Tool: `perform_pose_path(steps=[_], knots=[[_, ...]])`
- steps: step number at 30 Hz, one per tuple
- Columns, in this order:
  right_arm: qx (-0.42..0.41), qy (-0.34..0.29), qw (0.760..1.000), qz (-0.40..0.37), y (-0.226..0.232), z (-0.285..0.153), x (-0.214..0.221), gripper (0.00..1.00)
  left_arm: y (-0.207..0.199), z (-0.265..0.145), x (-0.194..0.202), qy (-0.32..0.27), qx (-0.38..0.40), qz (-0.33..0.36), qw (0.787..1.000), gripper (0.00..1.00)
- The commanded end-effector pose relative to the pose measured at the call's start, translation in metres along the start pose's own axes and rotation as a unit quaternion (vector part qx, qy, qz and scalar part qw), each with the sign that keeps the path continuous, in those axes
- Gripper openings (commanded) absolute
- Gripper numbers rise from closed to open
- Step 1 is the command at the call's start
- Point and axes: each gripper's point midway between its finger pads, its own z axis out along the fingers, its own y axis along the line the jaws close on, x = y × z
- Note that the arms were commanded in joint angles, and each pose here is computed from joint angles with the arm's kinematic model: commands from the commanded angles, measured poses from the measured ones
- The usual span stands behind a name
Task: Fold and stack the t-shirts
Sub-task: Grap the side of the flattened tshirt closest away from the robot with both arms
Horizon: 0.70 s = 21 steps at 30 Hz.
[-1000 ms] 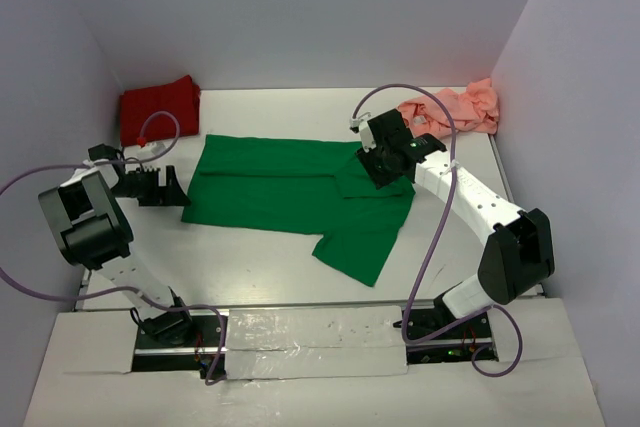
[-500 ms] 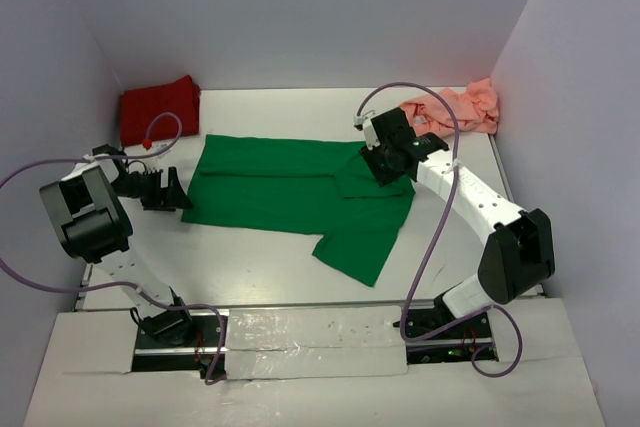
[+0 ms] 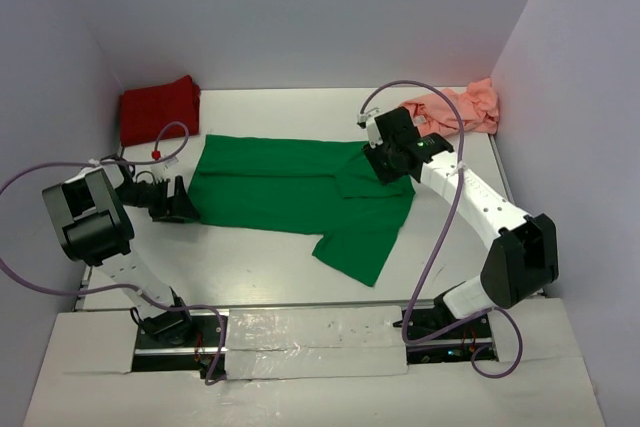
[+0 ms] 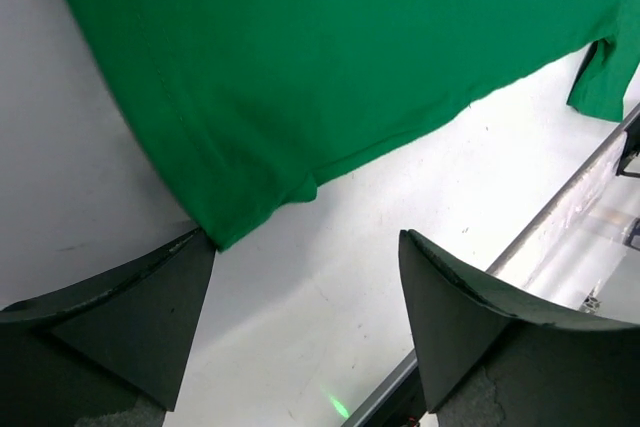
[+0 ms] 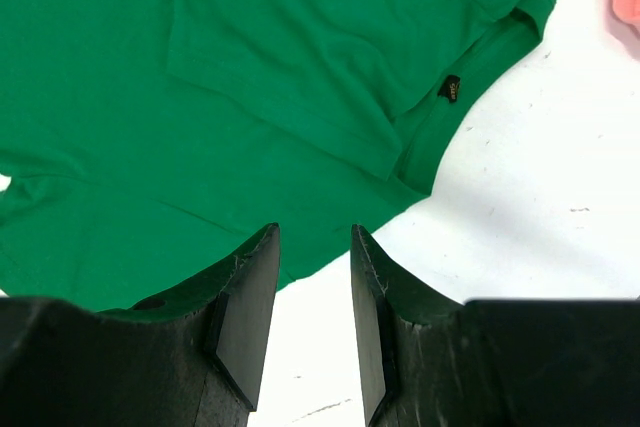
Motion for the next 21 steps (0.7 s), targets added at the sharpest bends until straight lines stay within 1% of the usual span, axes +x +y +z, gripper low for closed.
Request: perform_pose_path(steps=[1,3,5,6,8,9,11,17,18,19,20,21], knots=[[0.019,-0.041,0.999,0.011,-0.011,-0.015,-0.015,0.42,0.012,0.005,0.029,0.051,-0.031,-0.002,0.998,0.84],[0.019,-0.043,0.999,0.011,-0.012,-0.016,-0.016,0.42,0.013,0.004,0.030,0.050,-0.037,-0.001,0.998,0.80],[0.019,-0.047,0.999,0.012,-0.012,-0.019,-0.017,0.42,0.015,0.005,0.030,0.048,-0.040,-0.004,0.998,0.68],[0.020,-0.049,0.999,0.013,-0.013,-0.020,-0.017,0.42,0.016,0.005,0.031,0.050,-0.041,-0.005,0.998,0.57],[0.020,-0.048,0.999,0.012,-0.013,-0.021,-0.017,0.42,0.019,0.005,0.030,0.047,-0.047,-0.005,0.998,0.46],[0.019,-0.046,0.999,0.012,-0.013,-0.022,-0.015,0.42,0.020,0.006,0.030,0.047,-0.050,-0.008,0.998,0.39],[0.018,-0.045,0.999,0.012,-0.013,-0.022,-0.014,0.42,0.022,0.005,0.028,0.042,-0.055,-0.005,0.998,0.35],[0.003,-0.035,0.999,0.008,-0.007,-0.019,-0.007,0.42,0.033,-0.005,0.015,0.013,-0.105,0.008,0.994,0.33],[0.001,-0.032,0.999,0.007,-0.006,-0.018,-0.006,0.42,0.034,-0.007,0.013,0.008,-0.114,0.007,0.993,0.36],[-0.004,-0.031,0.999,0.006,-0.004,-0.018,-0.005,0.42,0.037,-0.013,0.006,-0.006,-0.132,0.018,0.991,0.43],[-0.004,-0.031,0.999,0.006,-0.004,-0.018,-0.005,0.42,0.037,-0.015,0.003,-0.013,-0.140,0.017,0.990,0.53],[-0.003,-0.032,0.999,0.006,-0.005,-0.018,-0.006,0.42,0.037,-0.018,0.001,-0.019,-0.150,0.018,0.988,0.72]])
